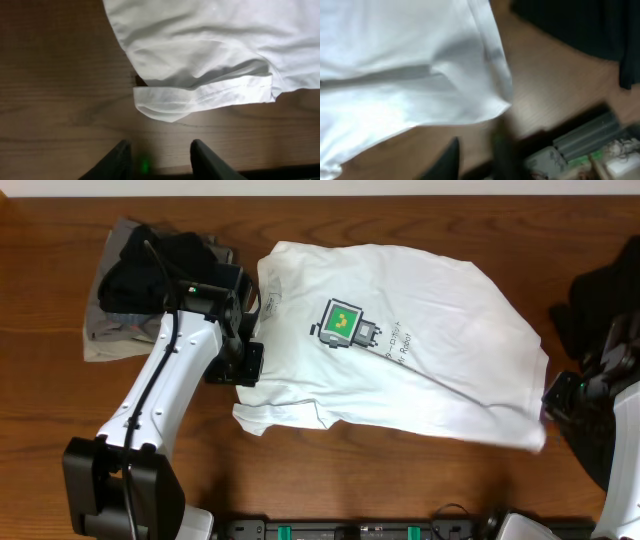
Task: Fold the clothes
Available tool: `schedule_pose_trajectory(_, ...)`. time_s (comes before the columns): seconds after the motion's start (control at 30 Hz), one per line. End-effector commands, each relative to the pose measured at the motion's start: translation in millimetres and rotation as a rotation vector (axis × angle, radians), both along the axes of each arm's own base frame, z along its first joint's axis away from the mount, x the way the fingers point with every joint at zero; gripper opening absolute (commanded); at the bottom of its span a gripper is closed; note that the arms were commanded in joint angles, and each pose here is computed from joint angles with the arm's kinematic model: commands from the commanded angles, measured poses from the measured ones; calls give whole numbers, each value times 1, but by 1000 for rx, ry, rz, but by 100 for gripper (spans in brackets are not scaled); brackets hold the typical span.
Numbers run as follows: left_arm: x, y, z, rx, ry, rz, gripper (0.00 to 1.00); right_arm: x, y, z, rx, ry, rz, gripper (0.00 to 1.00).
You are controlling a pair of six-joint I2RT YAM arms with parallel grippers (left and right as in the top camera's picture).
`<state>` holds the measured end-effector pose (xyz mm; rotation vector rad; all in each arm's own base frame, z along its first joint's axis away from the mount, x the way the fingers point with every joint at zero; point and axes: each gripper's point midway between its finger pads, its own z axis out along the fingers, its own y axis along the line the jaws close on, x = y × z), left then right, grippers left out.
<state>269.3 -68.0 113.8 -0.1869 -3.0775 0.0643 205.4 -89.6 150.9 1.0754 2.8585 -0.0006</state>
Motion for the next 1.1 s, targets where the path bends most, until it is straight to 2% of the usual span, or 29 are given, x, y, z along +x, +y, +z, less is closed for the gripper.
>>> schedule_pose_trajectory(0.0,2,1,1,1,-2,5,43,11,-9,4,-38,-49,-5,35)
schedule_pose_trajectory(0.07,2,1,1,1,-2,5,45,23,-15,5,-58,-95,-13,41)
schedule_pose_trajectory(0.1,3,1,1,0,-5,5,47,31,-17,5,-66,-122,-25,41)
schedule_pose_trajectory(0.2,7,0,1,-4,-24,5,53,65,-22,6,-56,-239,-24,39)
schedule_pose_trajectory(0.3,15,-6,1,-35,-52,5,53,98,-27,-1,-40,-324,-8,34)
schedule_pose_trajectory(0.47,27,-36,6,-199,-94,-9,53,154,-42,-39,-16,-392,28,34)
schedule_pose_trajectory(0.67,30,-45,8,-252,-104,-11,53,212,-42,-92,47,-496,174,45)
schedule_pose_trajectory(0.83,29,-45,8,-253,-103,-11,53,232,-48,-132,54,-515,185,46)
schedule_pose_trajectory(0.97,30,-46,8,-256,-106,-11,53,237,-32,-149,151,-535,222,42)
schedule_pose_trajectory(1.07,31,-46,9,-257,-111,-12,53,235,-22,-156,212,-531,232,31)
